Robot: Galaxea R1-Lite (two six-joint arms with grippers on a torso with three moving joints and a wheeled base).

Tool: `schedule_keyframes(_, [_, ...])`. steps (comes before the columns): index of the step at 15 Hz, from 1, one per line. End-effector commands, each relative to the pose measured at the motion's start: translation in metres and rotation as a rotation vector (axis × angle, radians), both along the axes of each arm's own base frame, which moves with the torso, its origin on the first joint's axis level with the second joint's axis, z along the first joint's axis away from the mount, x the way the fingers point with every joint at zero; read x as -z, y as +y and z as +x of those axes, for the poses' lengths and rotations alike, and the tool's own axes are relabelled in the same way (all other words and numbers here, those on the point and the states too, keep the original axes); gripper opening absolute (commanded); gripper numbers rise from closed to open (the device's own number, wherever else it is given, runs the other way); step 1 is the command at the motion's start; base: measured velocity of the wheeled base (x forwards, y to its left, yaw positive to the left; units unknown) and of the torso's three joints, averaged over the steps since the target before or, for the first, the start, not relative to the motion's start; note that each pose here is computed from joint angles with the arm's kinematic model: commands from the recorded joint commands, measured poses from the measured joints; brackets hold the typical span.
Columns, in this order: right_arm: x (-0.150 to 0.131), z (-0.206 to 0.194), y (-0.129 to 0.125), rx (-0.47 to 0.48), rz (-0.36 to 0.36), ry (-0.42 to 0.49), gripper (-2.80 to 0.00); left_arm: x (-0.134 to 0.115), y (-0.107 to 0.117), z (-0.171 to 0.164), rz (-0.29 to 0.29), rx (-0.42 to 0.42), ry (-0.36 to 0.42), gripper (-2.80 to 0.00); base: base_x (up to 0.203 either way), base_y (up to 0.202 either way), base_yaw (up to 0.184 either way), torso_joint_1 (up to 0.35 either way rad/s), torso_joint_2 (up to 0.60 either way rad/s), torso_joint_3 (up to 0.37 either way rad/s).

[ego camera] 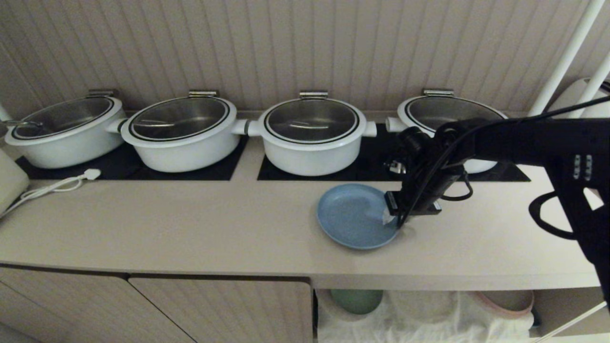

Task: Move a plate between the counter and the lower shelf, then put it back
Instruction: Pick up the plate

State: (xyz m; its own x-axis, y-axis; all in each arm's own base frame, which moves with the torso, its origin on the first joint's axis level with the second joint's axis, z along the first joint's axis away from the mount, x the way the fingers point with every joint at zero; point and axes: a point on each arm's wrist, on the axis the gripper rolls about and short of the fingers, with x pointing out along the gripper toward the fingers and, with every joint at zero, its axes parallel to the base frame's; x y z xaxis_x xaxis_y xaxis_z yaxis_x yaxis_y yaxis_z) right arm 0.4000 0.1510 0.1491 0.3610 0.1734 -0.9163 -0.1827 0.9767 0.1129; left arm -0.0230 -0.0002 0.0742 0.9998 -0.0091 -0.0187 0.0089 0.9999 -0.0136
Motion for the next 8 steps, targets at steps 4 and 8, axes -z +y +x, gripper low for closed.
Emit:
schedule_keyframes(4, [-0.0014,-0.0014,-0.0006,0.004,0.001,0.005,-2.8,0.0,0.0,0.0,0.0,0.0,0.0,-2.8,0.0,0.0,0.0,0.0,0.0,0.0])
schedule_keyframes(8, [-0.0026,-0.002,-0.0009,0.006,0.001,0.004,-2.8,0.0,0.0,0.0,0.0,0.0,0.0,-2.8,0.0,0.0,0.0,0.0,0.0,0.0])
